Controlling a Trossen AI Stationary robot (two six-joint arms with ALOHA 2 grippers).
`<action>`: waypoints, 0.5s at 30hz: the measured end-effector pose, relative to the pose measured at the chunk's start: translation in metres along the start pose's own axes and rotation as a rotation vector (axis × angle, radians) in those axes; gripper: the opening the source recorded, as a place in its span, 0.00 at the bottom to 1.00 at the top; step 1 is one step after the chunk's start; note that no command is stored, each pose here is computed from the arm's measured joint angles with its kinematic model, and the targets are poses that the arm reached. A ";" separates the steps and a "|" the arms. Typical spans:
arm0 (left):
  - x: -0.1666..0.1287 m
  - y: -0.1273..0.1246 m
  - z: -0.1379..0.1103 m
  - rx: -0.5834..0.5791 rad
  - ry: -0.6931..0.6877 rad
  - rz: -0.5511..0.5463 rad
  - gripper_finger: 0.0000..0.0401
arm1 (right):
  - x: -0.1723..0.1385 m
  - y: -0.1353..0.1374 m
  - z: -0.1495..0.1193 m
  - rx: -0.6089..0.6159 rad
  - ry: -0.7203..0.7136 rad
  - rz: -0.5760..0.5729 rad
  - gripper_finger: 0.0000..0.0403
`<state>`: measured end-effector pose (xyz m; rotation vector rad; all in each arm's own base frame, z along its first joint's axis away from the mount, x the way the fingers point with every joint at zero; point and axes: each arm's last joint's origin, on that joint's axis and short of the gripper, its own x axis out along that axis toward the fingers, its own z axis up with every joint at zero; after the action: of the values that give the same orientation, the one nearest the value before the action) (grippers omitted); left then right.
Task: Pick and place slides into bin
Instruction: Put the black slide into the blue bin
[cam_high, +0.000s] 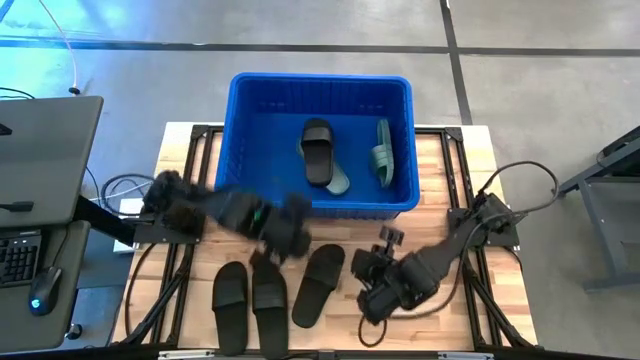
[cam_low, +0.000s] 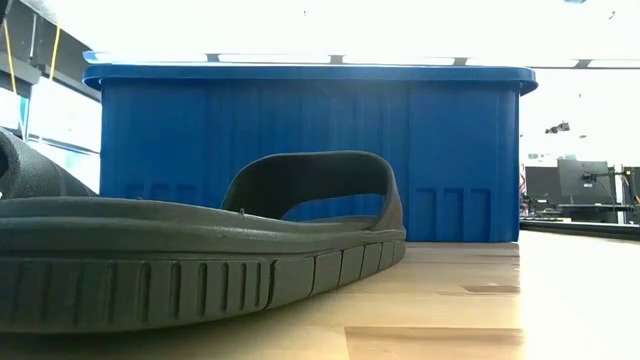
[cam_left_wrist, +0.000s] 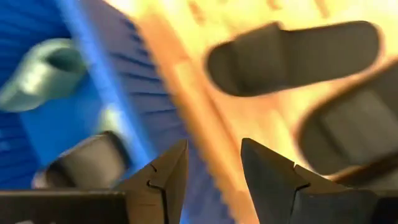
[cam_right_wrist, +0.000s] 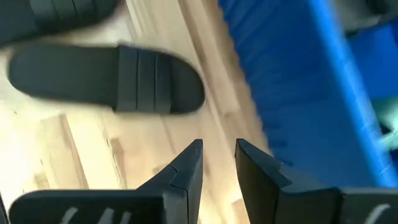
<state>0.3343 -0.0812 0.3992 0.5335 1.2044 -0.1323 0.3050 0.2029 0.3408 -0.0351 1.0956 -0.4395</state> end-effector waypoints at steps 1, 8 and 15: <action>0.002 -0.016 0.003 0.004 0.014 -0.003 0.34 | 0.005 0.006 -0.007 0.013 0.008 -0.008 0.21; 0.019 -0.121 0.007 0.099 0.040 0.081 0.33 | 0.033 0.049 -0.049 0.031 -0.123 -0.006 0.21; 0.068 -0.183 0.017 0.268 -0.159 0.105 0.37 | 0.035 0.056 -0.050 -0.101 -0.214 -0.016 0.21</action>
<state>0.3052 -0.2358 0.2829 0.8043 1.0064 -0.2448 0.2930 0.2511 0.2741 -0.1763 0.9068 -0.3856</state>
